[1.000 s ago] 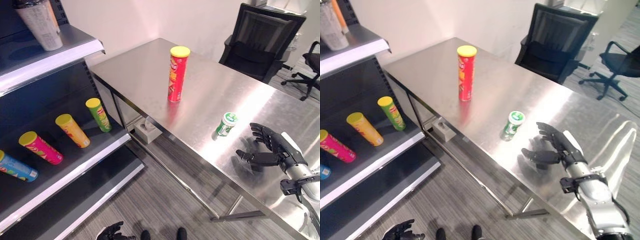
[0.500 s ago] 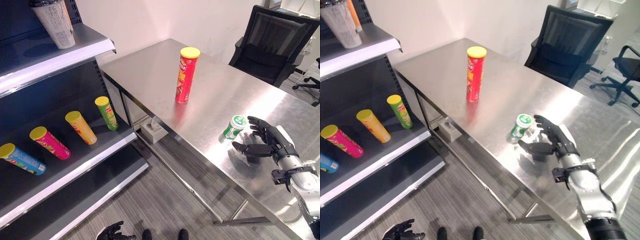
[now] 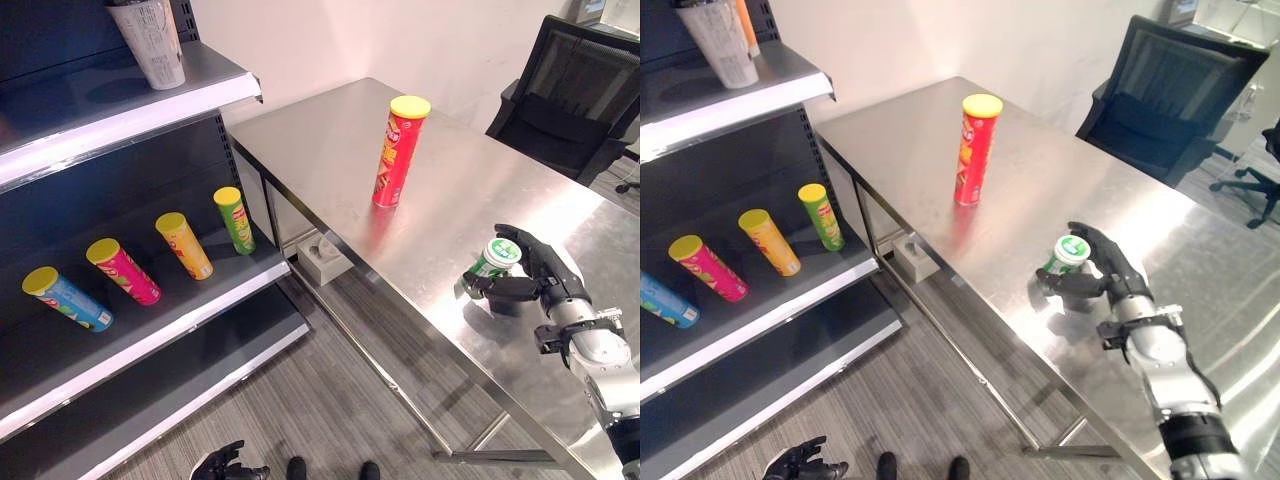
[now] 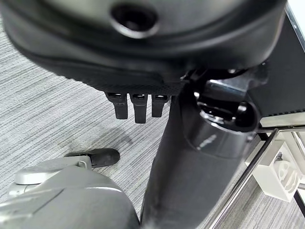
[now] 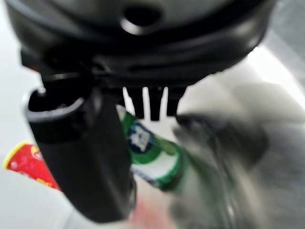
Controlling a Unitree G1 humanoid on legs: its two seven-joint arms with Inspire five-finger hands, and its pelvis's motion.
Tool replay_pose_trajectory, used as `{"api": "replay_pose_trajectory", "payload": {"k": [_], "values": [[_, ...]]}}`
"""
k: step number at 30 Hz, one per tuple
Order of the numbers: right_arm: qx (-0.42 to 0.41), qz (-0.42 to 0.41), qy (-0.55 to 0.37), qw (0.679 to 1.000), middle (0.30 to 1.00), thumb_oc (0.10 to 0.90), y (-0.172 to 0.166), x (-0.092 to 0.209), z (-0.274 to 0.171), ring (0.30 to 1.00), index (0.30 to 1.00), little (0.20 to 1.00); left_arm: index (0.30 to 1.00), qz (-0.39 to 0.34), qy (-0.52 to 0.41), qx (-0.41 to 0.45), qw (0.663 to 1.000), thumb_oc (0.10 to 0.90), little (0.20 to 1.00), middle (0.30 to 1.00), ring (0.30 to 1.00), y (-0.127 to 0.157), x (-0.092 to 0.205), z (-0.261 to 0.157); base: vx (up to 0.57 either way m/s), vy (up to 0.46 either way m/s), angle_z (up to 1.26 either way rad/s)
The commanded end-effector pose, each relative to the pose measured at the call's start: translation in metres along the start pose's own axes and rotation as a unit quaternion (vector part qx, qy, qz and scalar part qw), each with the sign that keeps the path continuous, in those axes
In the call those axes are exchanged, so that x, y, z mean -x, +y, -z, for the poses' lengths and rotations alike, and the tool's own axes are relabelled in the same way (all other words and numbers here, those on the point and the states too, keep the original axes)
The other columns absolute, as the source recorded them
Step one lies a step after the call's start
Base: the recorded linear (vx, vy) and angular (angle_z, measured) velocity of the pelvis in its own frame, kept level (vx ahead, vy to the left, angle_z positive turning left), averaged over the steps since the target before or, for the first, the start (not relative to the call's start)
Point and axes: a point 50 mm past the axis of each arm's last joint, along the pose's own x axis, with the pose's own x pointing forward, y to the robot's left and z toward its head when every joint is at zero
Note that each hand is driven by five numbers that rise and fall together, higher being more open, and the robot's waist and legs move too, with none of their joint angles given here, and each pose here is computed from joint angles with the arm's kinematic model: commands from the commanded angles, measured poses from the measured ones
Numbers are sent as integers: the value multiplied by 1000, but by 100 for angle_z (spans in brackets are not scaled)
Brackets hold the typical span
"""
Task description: Put the goods on the table back onto the shelves and tidy them up.
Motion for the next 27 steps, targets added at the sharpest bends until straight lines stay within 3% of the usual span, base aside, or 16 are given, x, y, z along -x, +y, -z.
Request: {"api": "replay_pose_trajectory", "payload": {"k": [1,11,17,22,27], "values": [[18,4,-97,995,300,400,-7,-17,-47,300,300,300,900,-23,-8,-39,999,800,900,900,900,20,0,-9,0,0,0],[34,26,-110,993,300,400,-17,-9,-50,300,300,300,900,-30,-8,-37,999,800,900,900,900,23,0,-9,0,0,0],[48,58,-174,982,300,400,-31,4,-76,300,300,300,900,-36,-23,-31,999,800,900,900,900,27,0,-16,-3,-5,0],[48,82,-289,952,300,400,-42,20,-125,300,300,300,900,-41,-35,-29,998,800,900,900,900,31,0,-22,-26,-50,0],[-26,78,-438,895,300,400,-38,34,-186,300,300,300,900,-33,-38,-31,998,800,900,900,900,25,-2,-25,-53,-88,11]]}}
